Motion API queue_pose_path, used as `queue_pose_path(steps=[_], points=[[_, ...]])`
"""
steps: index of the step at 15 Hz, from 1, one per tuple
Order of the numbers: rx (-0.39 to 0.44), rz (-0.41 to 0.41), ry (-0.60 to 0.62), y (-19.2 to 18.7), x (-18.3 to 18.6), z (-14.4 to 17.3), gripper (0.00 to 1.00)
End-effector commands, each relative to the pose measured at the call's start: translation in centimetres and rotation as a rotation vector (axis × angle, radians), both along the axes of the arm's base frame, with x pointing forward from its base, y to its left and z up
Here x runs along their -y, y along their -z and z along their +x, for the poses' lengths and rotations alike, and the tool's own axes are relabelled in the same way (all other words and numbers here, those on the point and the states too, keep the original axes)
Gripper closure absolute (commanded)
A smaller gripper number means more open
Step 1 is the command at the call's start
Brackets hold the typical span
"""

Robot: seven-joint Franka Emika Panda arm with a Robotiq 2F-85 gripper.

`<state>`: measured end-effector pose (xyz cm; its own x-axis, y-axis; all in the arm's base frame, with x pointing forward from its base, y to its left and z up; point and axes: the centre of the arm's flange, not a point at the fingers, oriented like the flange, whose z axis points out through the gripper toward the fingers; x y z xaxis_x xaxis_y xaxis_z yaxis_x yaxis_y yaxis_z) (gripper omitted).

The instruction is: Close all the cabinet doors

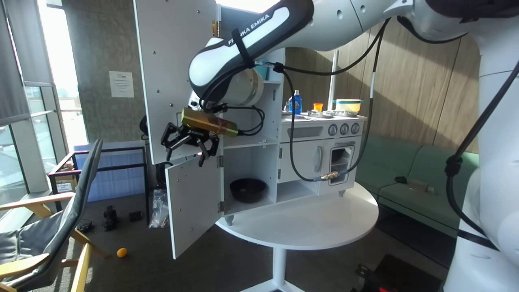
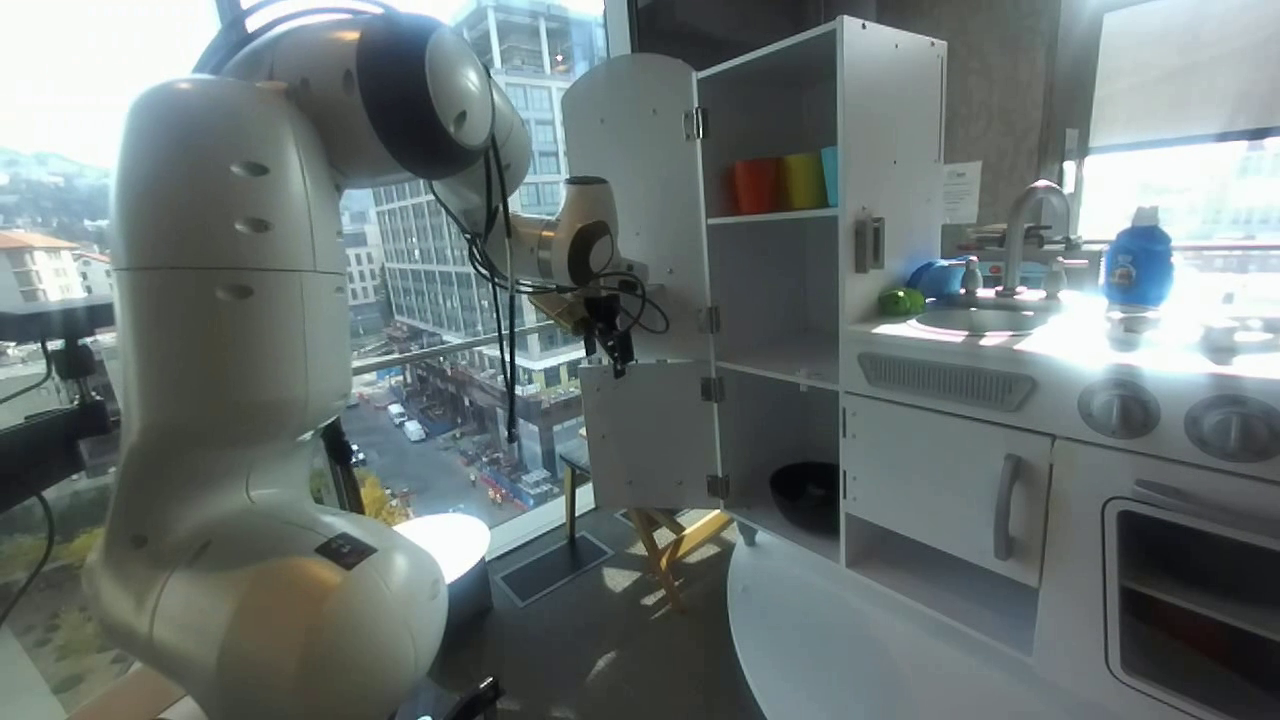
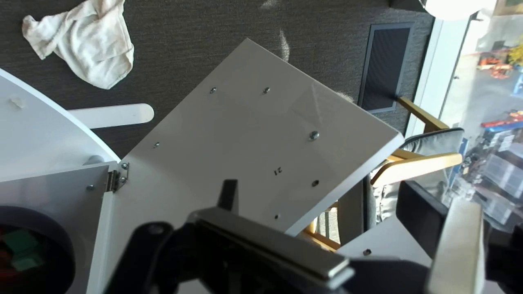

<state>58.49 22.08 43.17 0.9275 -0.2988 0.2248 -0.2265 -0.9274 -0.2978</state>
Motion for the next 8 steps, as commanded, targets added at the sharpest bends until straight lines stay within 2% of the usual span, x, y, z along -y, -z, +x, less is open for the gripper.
queue_pose_path(steps=[1, 3, 8], points=[[0.067, -0.020, 0.116, -0.5, -0.8, 0.5, 0.00], [0.080, -0.032, 0.178, 0.0, -1.0, 0.9, 0.00], [0.075, -0.142, 0.269, 3.0, -0.7, 1.0, 0.00]])
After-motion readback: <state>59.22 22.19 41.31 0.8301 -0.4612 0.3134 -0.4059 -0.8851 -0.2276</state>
